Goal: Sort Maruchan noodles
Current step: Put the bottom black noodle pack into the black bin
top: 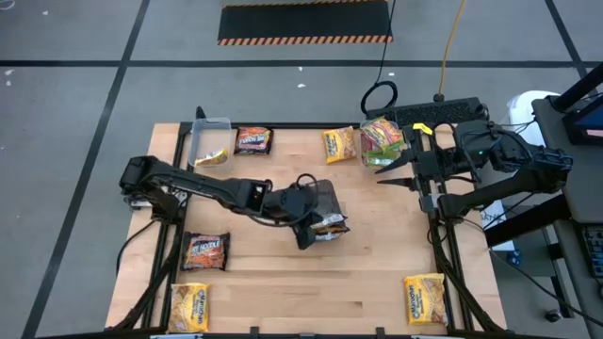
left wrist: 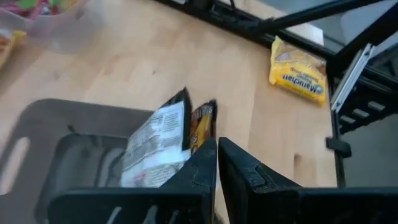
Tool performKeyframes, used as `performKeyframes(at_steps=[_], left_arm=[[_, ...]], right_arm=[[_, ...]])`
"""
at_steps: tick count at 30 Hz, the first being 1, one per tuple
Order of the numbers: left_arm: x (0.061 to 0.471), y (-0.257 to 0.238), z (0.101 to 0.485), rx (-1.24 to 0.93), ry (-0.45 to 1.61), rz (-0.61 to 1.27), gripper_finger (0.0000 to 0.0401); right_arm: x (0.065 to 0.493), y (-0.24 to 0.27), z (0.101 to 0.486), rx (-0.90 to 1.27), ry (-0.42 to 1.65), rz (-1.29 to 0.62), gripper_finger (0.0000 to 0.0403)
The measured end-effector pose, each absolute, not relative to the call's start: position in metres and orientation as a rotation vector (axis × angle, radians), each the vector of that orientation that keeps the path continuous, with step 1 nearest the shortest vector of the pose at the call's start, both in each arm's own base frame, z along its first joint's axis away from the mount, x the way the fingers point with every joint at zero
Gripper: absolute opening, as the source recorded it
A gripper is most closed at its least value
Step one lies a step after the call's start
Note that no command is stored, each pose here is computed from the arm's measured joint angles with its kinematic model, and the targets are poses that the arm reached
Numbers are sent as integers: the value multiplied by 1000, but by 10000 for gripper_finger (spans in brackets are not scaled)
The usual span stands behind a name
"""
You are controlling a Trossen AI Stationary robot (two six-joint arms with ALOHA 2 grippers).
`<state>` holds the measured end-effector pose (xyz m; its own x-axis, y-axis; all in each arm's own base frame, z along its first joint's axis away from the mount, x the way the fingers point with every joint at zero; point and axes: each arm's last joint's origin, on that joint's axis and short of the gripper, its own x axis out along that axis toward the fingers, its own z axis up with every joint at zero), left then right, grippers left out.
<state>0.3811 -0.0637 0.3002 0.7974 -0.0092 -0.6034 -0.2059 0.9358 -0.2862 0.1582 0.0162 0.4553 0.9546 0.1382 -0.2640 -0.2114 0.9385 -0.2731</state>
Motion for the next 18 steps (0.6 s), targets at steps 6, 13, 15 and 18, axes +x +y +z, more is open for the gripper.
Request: performKeyframes(at_steps=[6,13,15,18], left_arm=[[357,-59,316,-314,719,121,21],[307,-57,323,-327,979,208,21],[292,-60,330,-351,1023,230,21],[272,-64,331,-386,1131,283,21]], right_arm=[[160,16,456,-304,239,180,84],[165,17,454,-304,248,182,84],[166,17,453,-304,258,183,84],[166,17,453,-304,252,182,84]])
